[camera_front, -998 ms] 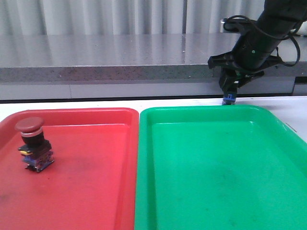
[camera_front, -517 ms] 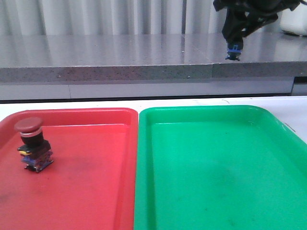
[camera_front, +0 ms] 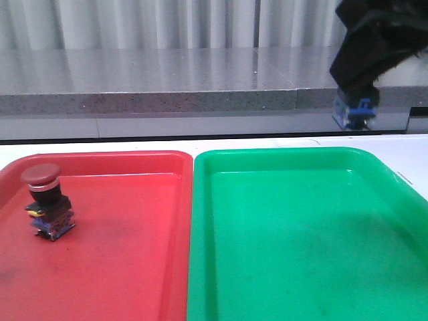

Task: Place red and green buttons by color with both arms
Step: 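Carry the button over the green tray and lower it down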

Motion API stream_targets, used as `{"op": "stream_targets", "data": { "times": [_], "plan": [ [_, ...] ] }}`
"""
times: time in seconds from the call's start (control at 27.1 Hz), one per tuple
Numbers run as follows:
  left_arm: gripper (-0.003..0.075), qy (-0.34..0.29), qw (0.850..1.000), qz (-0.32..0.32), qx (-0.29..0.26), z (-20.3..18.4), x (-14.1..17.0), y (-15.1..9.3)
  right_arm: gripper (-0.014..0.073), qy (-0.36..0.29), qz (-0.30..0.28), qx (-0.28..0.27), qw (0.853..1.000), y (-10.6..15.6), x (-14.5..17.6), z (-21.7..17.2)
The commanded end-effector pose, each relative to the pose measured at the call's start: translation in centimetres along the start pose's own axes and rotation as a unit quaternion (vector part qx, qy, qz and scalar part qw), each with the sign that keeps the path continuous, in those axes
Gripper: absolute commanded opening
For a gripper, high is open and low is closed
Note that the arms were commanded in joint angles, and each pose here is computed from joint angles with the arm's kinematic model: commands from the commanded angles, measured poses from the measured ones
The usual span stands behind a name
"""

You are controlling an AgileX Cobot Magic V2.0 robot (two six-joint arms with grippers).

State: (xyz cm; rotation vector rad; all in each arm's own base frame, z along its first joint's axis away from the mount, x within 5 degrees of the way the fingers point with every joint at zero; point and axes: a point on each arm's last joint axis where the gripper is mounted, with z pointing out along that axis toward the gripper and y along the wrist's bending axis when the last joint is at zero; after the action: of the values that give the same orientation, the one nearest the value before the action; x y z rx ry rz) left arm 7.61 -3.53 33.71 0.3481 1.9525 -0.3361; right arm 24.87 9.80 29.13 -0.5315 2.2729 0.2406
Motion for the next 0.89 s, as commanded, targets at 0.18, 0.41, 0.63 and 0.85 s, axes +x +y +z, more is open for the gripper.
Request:
{"op": "stream_targets", "data": {
  "times": [0.18,0.41,0.63,0.85],
  "plan": [
    [0.0544,-0.046,0.999,-0.004,0.007,-0.4,-1.4,-0.2,0.0252,-0.062,0.016,0.017,0.998,0.4,3.0,2.0],
    [0.0544,-0.046,0.999,-0.004,0.007,-0.4,-1.4,-0.2,0.0252,-0.033,0.019,0.023,0.999,0.1,4.0,4.8],
    [0.0544,-0.046,0.999,-0.004,0.007,-0.4,-1.4,-0.2,0.0252,-0.01,0.021,0.026,0.999,0.0,4.8,6.8],
    [0.0544,-0.046,0.999,-0.004,0.007,-0.4,-1.4,-0.2,0.0262,0.003,0.022,0.026,0.999,-0.1,5.2,7.5]
  ]
}}
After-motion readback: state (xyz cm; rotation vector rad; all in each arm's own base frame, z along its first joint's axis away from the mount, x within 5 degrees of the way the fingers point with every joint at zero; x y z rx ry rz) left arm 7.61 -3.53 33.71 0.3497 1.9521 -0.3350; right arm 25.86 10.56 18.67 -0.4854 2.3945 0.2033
